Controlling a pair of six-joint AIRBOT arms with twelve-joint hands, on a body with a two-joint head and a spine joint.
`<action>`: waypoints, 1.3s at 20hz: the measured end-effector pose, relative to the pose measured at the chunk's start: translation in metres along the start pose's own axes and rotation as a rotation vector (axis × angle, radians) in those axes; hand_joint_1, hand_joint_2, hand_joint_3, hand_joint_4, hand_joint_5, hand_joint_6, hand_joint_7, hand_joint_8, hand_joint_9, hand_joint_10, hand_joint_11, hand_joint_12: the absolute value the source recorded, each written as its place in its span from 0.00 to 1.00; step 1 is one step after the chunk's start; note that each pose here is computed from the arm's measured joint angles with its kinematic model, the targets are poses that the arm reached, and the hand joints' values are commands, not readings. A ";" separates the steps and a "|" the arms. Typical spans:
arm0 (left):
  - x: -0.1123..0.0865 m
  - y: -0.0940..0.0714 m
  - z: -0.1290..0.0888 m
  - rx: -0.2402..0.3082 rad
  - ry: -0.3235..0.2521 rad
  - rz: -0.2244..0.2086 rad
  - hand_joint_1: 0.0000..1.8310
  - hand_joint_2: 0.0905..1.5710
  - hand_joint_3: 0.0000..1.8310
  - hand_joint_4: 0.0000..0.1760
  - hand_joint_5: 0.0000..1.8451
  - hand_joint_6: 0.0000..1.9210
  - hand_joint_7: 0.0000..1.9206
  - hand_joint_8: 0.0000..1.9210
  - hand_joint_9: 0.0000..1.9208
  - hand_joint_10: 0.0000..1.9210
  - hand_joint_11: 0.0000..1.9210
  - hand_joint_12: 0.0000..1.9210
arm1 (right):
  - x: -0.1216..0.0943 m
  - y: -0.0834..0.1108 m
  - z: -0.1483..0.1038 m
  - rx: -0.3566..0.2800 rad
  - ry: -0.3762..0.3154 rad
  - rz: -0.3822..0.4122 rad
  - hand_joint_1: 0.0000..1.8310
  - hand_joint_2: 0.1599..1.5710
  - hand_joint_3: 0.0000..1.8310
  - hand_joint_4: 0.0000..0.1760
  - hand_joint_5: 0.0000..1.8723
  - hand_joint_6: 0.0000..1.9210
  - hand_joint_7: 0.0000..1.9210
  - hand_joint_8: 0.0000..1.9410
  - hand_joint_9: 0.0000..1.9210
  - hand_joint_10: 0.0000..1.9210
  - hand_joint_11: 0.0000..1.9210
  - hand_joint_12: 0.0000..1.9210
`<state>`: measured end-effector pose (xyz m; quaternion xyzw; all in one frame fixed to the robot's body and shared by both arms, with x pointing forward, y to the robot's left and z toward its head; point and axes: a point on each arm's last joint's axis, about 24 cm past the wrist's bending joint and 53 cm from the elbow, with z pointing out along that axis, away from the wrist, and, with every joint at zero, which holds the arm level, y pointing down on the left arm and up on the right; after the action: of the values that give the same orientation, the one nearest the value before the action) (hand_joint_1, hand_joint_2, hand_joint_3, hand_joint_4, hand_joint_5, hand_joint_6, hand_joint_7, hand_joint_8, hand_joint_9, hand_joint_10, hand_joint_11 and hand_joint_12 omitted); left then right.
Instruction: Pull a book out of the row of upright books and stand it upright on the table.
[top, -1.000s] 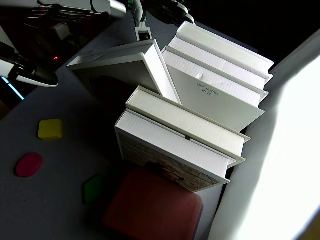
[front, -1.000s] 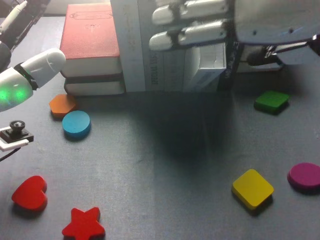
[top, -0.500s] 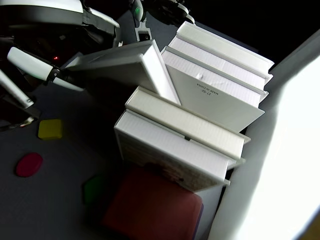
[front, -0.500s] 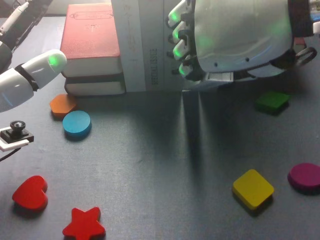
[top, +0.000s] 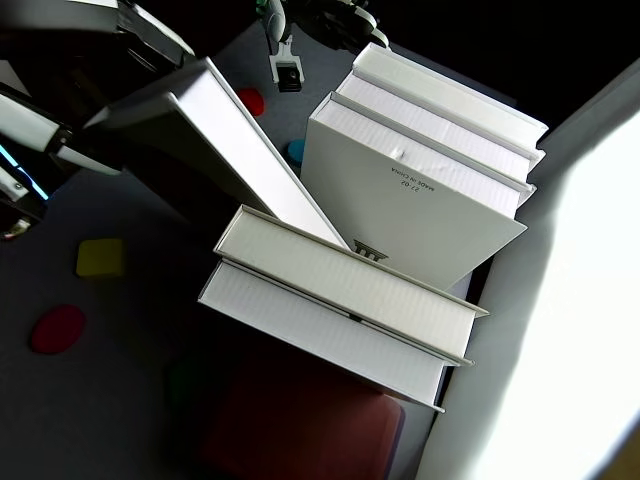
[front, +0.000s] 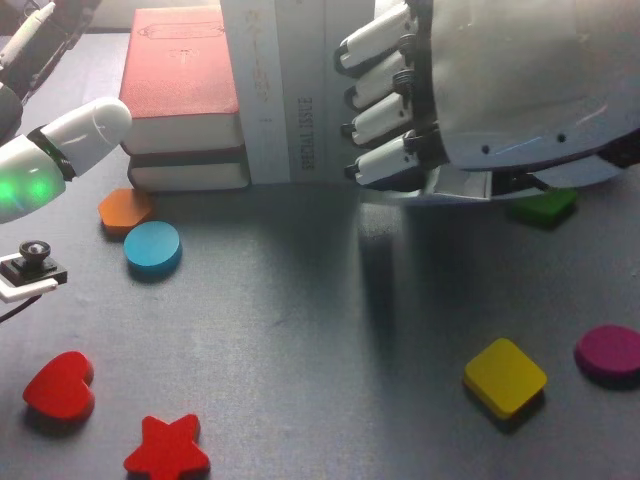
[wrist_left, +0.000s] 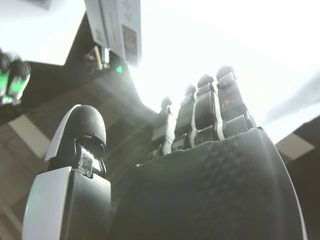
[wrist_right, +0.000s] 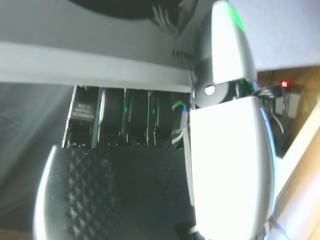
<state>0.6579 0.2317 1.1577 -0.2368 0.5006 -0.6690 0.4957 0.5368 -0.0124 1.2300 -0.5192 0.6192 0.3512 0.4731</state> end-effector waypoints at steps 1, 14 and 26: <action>0.000 0.000 0.000 0.001 -0.001 0.000 0.20 0.86 0.00 0.49 0.02 0.00 0.00 0.00 0.00 0.00 0.00 0.00 | -0.001 0.002 -0.004 -0.005 -0.005 0.005 0.62 0.79 0.00 0.00 0.35 0.71 0.39 0.78 0.32 0.81 0.20 0.95; -0.002 0.001 -0.001 -0.002 -0.006 0.002 0.22 0.85 0.00 0.42 0.02 0.00 0.00 0.00 0.00 0.00 0.00 0.00 | -0.014 0.041 -0.029 -0.157 -0.041 0.125 0.63 0.79 0.00 0.00 0.34 0.71 0.40 0.78 0.32 0.81 0.20 0.95; -0.006 0.007 -0.001 -0.012 -0.026 0.002 0.21 0.83 0.00 0.37 0.02 0.00 0.00 0.00 0.00 0.00 0.00 0.00 | -0.021 -0.022 0.024 -0.126 -0.015 0.393 0.63 0.79 0.00 0.00 0.34 0.71 0.40 0.78 0.32 0.81 0.20 0.95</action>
<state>0.6629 0.2374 1.1518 -0.2480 0.4984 -0.6625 0.5012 0.5635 0.0121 1.2435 -0.4142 0.6818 0.4787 0.3667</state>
